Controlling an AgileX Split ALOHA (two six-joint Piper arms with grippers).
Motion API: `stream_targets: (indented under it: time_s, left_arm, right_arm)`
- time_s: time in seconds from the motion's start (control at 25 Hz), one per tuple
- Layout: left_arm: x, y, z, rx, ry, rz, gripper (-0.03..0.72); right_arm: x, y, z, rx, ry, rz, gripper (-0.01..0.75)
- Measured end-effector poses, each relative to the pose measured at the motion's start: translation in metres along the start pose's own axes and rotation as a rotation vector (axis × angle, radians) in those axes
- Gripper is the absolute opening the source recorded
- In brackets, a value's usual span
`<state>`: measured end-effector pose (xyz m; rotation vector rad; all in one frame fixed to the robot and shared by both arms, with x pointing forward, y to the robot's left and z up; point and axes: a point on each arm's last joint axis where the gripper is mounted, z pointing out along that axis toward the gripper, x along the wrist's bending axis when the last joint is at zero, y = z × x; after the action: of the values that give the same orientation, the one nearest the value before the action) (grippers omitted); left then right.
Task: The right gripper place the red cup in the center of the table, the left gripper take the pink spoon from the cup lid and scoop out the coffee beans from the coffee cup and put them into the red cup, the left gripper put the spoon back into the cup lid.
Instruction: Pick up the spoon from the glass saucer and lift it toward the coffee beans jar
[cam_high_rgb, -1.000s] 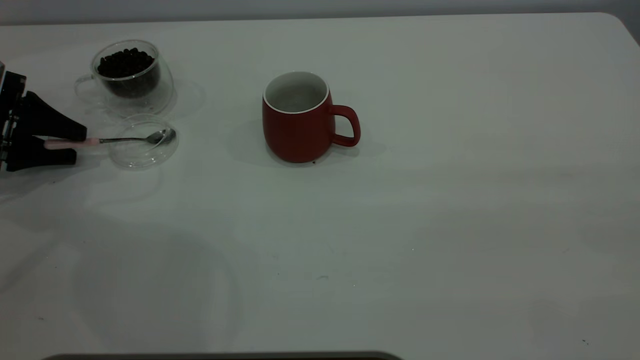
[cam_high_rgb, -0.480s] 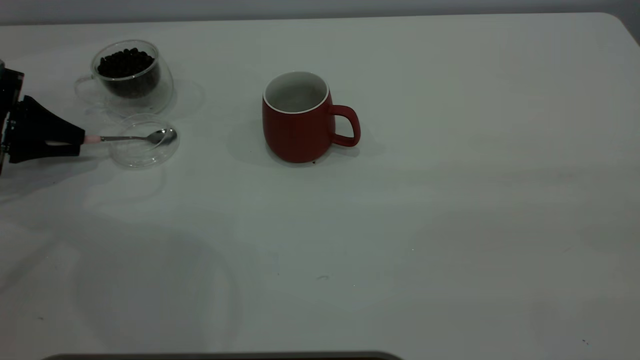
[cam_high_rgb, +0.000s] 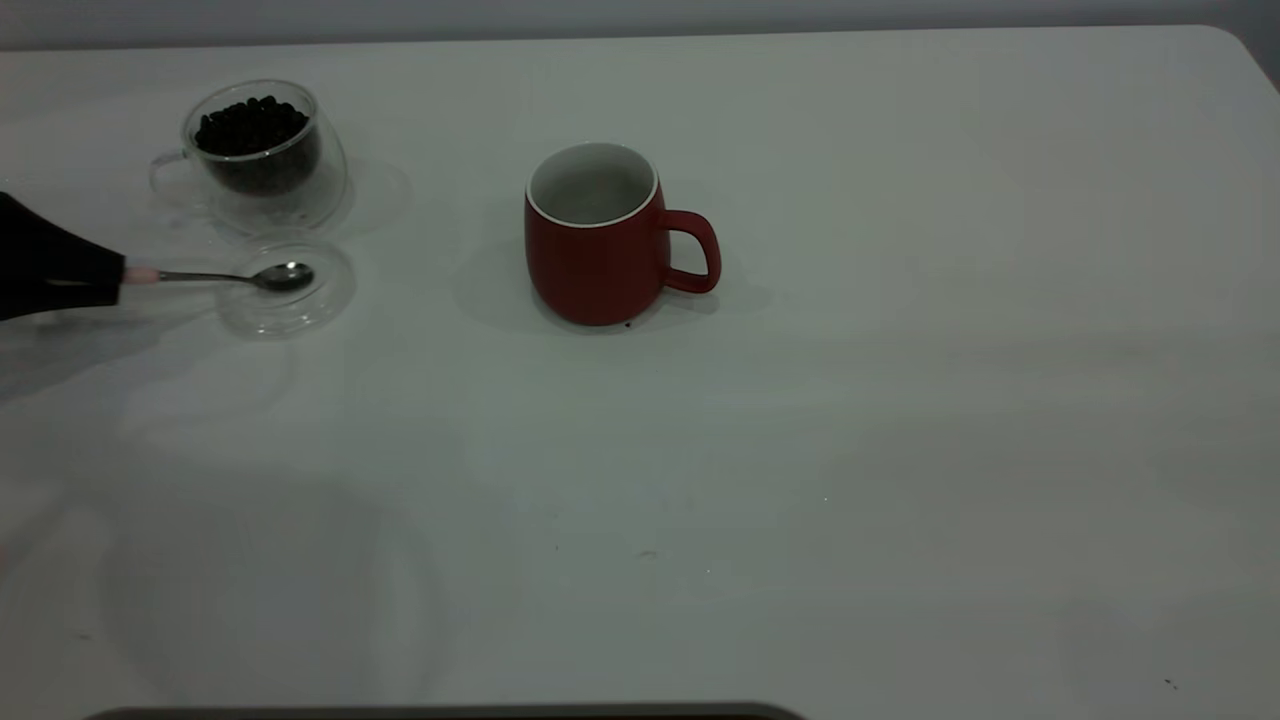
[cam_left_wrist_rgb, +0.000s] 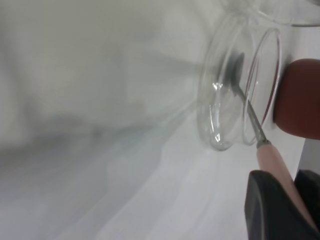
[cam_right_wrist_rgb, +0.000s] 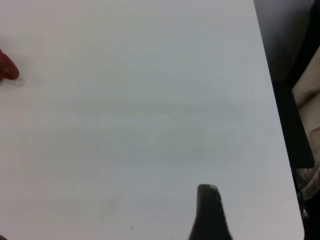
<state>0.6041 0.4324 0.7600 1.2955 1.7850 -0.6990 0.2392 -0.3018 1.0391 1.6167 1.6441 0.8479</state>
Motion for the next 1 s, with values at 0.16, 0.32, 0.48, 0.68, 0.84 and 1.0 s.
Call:
stream_targets:
  time_s: [0.16, 0.32, 0.48, 0.68, 0.84, 1.0]
  left_arm:
    - [-0.001, -0.002, -0.003, 0.012, -0.031, -0.004, 0.123]
    - [-0.003, -0.003, -0.003, 0.024, -0.054, -0.004, 0.123]
    - [-0.005, -0.004, -0.004, 0.036, -0.075, 0.003, 0.123]
    - [-0.008, -0.001, -0.005, 0.010, -0.090, 0.036, 0.123]
    - [-0.025, 0.008, -0.015, -0.053, -0.101, 0.064, 0.123]
    - [-0.043, 0.014, -0.025, -0.074, -0.098, 0.109, 0.123]
  right_arm:
    - [0.000, 0.000, 0.000, 0.000, 0.000, 0.000, 0.581]
    - [0.000, 0.000, 0.000, 0.000, 0.000, 0.000, 0.581]
    - [0.000, 0.000, 0.000, 0.000, 0.000, 0.000, 0.581]
    - [0.000, 0.000, 0.000, 0.000, 0.000, 0.000, 0.581]
    - [0.000, 0.000, 0.000, 0.000, 0.000, 0.000, 0.581]
    - [0.000, 0.000, 0.000, 0.000, 0.000, 0.000, 0.581]
